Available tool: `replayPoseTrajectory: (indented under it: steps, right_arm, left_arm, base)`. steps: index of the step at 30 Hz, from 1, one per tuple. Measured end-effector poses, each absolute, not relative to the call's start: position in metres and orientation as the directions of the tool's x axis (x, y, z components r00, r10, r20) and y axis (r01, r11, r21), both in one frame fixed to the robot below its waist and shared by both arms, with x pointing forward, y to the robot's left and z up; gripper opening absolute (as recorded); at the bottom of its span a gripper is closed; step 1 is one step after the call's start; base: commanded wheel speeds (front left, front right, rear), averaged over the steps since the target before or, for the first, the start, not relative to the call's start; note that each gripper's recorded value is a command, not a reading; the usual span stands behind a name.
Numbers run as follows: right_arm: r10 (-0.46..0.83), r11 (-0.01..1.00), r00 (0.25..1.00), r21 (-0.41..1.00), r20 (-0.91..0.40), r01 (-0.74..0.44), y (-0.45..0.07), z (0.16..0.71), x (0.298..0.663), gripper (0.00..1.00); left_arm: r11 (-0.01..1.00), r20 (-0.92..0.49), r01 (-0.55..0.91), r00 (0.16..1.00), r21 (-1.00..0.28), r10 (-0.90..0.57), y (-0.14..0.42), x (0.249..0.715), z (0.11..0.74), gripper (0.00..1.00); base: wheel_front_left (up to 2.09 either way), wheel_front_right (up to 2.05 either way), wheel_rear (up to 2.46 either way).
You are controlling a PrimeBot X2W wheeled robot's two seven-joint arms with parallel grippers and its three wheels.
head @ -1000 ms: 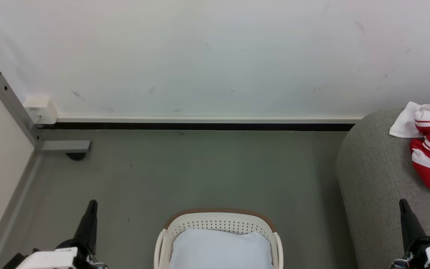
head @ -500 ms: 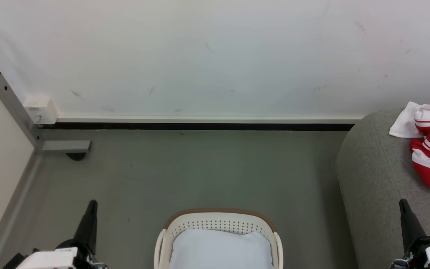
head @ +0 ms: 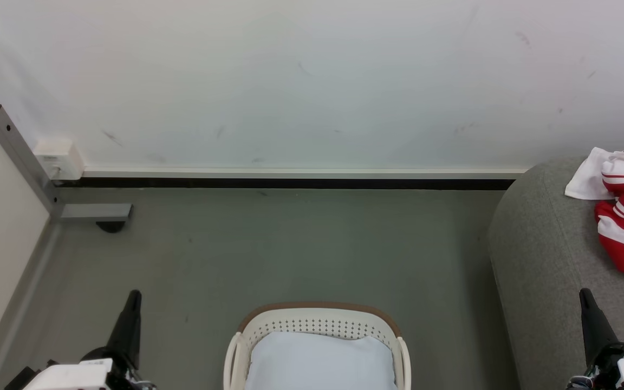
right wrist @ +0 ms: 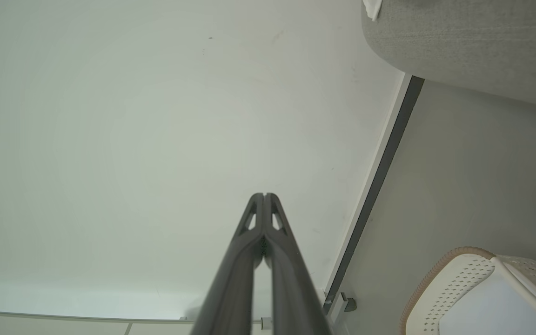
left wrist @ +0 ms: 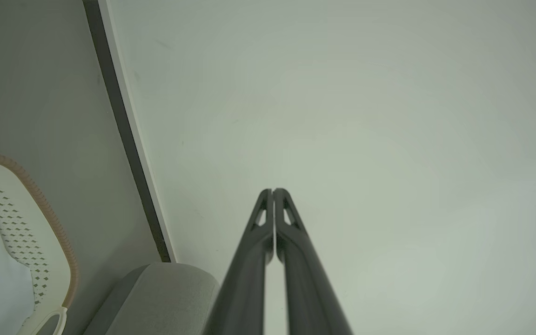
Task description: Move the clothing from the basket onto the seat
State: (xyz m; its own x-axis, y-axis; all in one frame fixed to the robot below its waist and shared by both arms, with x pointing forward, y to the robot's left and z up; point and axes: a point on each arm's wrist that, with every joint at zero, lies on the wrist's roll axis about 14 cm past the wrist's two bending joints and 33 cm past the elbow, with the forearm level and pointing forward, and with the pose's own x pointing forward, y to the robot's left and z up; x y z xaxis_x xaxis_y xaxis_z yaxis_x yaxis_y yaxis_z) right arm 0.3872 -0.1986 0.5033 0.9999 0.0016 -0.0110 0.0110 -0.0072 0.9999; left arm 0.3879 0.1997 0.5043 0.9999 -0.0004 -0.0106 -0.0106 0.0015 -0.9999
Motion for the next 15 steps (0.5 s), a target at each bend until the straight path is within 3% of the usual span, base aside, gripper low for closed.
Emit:
replayPoseTrajectory:
  steps: [15]
  right_arm:
    - [0.002, -0.007, 1.000, 1.000, -0.011, 0.011, -0.1986, 0.5034, 0.3872, 0.00]
  left_arm:
    - [0.001, -0.011, -0.011, 1.000, -1.000, 0.000, 0.1997, 0.3879, 0.5044, 0.00]
  base:
    - [0.00, 0.00, 0.00]
